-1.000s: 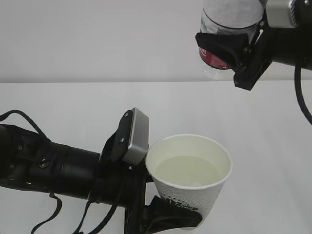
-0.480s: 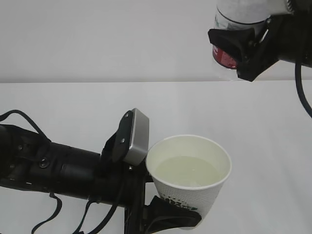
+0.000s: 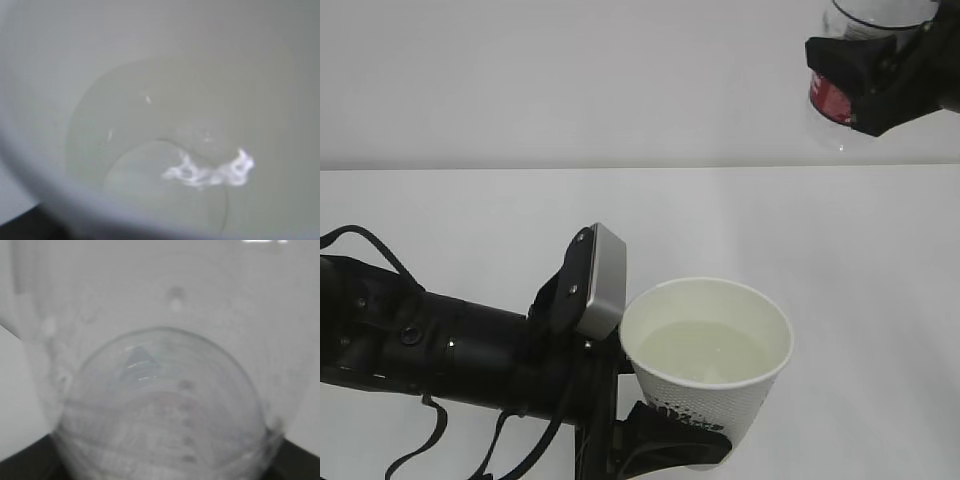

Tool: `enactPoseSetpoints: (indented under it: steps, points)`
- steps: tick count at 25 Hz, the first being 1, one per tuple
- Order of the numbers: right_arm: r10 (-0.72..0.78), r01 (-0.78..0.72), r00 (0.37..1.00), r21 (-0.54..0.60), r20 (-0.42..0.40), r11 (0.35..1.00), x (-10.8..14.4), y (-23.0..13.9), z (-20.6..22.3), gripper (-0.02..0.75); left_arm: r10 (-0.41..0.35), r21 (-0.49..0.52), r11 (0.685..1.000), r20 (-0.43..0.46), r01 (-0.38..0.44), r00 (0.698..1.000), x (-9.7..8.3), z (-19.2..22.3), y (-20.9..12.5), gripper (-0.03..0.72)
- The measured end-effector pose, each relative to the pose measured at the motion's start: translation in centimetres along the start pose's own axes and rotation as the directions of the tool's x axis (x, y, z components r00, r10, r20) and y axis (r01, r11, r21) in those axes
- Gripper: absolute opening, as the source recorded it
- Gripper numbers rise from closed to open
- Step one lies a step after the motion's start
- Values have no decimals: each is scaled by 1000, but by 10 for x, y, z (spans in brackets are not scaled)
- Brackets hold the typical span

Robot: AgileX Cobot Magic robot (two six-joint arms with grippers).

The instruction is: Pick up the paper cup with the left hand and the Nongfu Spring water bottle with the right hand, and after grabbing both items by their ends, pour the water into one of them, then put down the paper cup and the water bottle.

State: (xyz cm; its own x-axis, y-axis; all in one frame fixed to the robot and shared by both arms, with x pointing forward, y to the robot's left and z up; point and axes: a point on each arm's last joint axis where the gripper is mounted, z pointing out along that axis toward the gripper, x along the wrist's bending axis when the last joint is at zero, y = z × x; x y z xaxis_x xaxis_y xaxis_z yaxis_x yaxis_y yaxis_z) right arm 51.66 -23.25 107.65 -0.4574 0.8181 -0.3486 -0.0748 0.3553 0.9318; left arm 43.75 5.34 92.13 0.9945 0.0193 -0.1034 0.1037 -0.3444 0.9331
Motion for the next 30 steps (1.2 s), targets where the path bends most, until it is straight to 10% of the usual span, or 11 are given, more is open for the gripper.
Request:
enactPoseSetpoints:
  steps: [30]
  points:
    - [278, -308, 923, 79, 265, 948, 14, -88, -45, 485, -5, -4, 1000, -5, 5, 1000, 1, 0, 0, 501]
